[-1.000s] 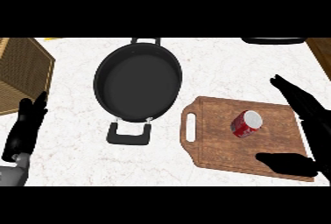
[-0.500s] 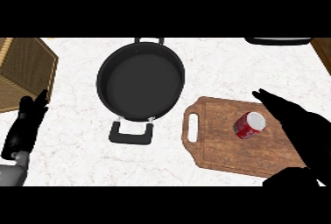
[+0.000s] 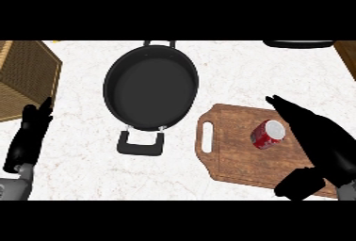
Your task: Pick the can from the cutting board and place it in the pot
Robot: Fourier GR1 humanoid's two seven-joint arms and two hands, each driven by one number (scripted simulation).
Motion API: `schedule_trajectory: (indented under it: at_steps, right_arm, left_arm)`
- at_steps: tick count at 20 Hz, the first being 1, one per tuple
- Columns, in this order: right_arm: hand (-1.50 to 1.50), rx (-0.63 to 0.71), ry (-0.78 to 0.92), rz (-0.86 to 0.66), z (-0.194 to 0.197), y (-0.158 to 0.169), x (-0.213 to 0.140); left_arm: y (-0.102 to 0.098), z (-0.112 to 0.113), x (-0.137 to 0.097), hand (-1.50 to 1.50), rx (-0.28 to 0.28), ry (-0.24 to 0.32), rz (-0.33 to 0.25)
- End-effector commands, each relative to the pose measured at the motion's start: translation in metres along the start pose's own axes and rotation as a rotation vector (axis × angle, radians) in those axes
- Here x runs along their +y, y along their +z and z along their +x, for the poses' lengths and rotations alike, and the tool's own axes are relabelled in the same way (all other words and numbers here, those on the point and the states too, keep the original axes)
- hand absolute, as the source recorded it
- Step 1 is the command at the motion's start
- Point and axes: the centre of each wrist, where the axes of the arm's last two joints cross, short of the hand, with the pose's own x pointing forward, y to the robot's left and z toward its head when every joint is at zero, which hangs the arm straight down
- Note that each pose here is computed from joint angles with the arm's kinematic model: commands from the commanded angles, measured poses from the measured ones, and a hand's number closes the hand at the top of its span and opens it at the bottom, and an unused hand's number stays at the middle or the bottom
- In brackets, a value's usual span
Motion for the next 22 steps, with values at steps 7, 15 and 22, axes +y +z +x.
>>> schedule_trajectory:
  at_steps: [7, 15, 22]
  right_arm:
    - [-1.5, 0.129, 0.068, 0.055, -0.02, -0.023, 0.017]
    - [-1.5, 0.103, 0.071, 0.023, -0.013, -0.065, 0.046]
    - [-1.5, 0.166, 0.082, 0.089, -0.023, -0.062, 0.045]
  left_arm:
    - [0.004, -0.007, 0.003, 0.0, 0.012, 0.015, -0.019]
    - [-0.007, 0.006, 0.007, 0.0, 0.006, 0.02, -0.004]
    - [0.007, -0.002, 0.002, 0.0, 0.004, 0.007, -0.007]
